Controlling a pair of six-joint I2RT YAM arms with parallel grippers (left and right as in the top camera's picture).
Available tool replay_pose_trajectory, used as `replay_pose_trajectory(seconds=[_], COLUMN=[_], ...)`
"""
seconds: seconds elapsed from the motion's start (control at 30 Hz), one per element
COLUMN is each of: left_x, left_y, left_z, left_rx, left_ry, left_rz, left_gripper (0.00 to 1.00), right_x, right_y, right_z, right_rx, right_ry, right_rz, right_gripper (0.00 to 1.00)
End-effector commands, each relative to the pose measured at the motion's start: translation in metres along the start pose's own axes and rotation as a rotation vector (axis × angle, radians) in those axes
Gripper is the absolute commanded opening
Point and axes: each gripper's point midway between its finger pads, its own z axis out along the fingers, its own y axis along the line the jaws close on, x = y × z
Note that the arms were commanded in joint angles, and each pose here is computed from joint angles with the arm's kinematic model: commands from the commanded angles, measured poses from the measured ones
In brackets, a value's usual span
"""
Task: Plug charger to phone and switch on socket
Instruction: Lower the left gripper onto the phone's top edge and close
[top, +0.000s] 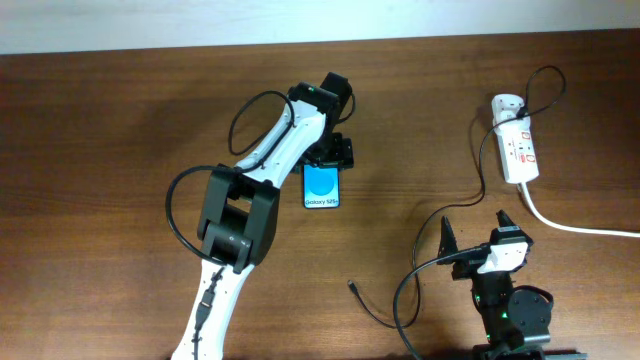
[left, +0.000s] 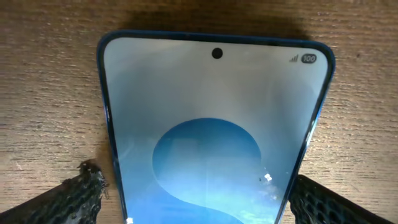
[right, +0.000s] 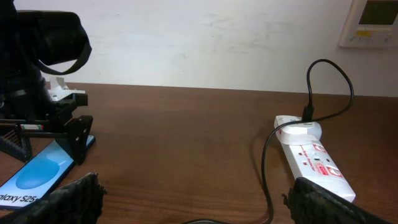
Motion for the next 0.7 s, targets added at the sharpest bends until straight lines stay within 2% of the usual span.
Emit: replay_pose_trajectory(seconds=[0.0, 0.17, 0.67], left_x=[-0.002, 0.009, 0.009], left_y=[0.003, -0.005, -0.005], left_z=[0.003, 0.009, 0.009], left_rx=[-0.019, -0.029, -0.029], left_ry=[-0.005, 0.014, 0.014], left_rz=[-0.005, 0.02, 0.021], left_gripper=[0.99, 0.99, 0.99], right_x=[0.002, 0.002, 0.002], right_y=[0.002, 0.002, 0.002], right_z=[0.0, 0.0, 0.0], right_rx=[-0.006, -0.006, -0.006], right_ry=[0.004, 0.004, 0.004], right_rz=[0.004, 0.003, 0.004], right_gripper=[0.99, 0.98, 0.99])
